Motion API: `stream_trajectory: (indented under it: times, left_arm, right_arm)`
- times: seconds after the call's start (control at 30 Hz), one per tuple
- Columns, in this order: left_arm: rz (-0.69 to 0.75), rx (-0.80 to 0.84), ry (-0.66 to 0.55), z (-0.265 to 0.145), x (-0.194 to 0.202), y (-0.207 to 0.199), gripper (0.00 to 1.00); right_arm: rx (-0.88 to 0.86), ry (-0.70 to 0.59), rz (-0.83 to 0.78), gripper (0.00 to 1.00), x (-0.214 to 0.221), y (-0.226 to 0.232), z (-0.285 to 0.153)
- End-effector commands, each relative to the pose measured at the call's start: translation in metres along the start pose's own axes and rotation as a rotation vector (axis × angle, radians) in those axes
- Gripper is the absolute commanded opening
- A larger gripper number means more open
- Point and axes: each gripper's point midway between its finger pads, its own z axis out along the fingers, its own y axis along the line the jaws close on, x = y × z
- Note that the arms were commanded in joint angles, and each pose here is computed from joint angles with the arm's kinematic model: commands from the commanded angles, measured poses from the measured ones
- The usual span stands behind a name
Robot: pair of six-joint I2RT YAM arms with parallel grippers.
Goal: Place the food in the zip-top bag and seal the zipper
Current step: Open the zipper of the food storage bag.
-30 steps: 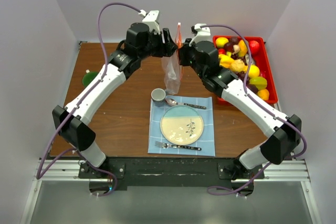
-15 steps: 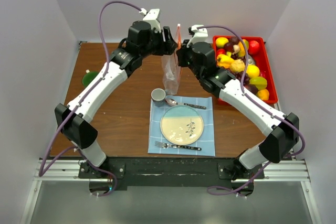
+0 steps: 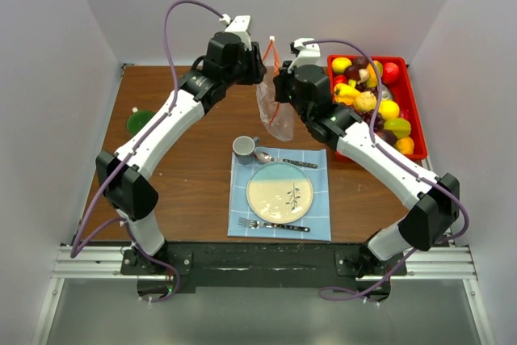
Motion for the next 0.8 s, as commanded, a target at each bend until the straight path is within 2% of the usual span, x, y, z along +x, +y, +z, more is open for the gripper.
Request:
stream_trajectory:
  times: [0.0,0.13,0.17,0.2,0.27,0.37,0.5,0.63,0.77]
  left_arm:
    - [0.043,-0.135,-0.054,-0.008,-0.011,0.025,0.29]
    - [0.058,-0.293,-0.048,-0.016,-0.007,0.054,0.16]
    - [0.045,-0.374,-0.068,-0.021,-0.009,0.068,0.13]
    - [0.042,-0.419,-0.071,-0.024,-0.009,0.076,0.07]
    - [0.013,-0.561,-0.078,-0.035,-0.005,0.098,0.06]
    - [-0.001,-0.654,-0.085,-0.044,-0.002,0.113,0.02]
    - [-0.014,-0.646,-0.083,-0.039,-0.001,0.113,0.0]
    - [-0.045,-0.561,-0.154,-0.036,-0.022,0.097,0.0]
    - [0.034,-0.531,-0.2,-0.032,-0.037,0.093,0.0]
  right_arm:
    - [0.052,-0.035,-0.026,0.0,-0.009,-0.007,0.005]
    - [0.098,-0.02,-0.059,0.0,-0.004,-0.015,0.012]
    - [0.102,-0.01,-0.064,0.0,-0.001,-0.017,0.013]
    - [0.099,-0.001,-0.063,0.0,0.001,-0.017,0.016]
    - [0.105,0.022,-0.057,0.0,0.007,-0.022,0.023]
    - [0.093,0.065,-0.021,0.0,0.014,-0.03,0.038]
    - [0.065,0.119,0.037,0.0,0.027,-0.039,0.06]
    - [0.05,0.163,0.063,0.0,0.044,-0.046,0.078]
    - [0.047,0.191,0.087,0.0,0.062,-0.049,0.087]
